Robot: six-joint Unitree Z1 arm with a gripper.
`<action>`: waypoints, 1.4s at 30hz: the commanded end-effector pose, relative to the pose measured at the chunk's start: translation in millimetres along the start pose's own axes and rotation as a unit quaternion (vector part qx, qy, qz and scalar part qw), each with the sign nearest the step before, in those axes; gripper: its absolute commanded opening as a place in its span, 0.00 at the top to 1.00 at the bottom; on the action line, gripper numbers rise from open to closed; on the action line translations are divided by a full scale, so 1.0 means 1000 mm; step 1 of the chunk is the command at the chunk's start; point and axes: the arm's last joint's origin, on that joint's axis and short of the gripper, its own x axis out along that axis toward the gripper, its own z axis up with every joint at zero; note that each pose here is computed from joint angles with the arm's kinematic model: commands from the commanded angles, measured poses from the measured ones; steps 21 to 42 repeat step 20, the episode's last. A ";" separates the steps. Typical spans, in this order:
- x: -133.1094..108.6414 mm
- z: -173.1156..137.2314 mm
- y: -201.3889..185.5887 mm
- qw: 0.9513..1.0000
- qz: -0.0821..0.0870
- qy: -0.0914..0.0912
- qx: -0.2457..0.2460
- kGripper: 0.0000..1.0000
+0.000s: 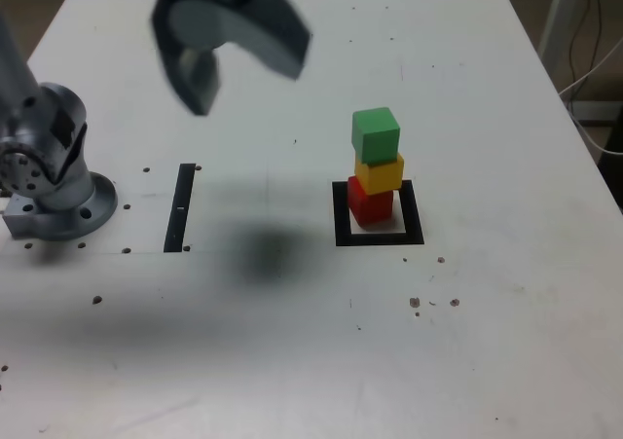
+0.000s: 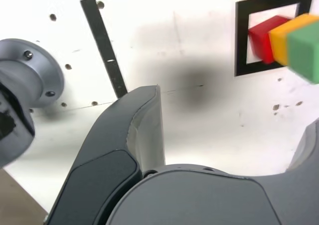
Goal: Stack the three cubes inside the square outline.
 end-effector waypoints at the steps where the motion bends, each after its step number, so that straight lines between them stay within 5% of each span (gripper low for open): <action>1: 0.016 -0.018 -0.001 1.000 0.001 0.009 0.000 0.01; 20: 0.112 -0.071 -0.004 0.999 0.010 0.049 -0.011 0.01; 42: 0.112 -0.071 -0.004 0.999 0.010 0.049 -0.011 0.01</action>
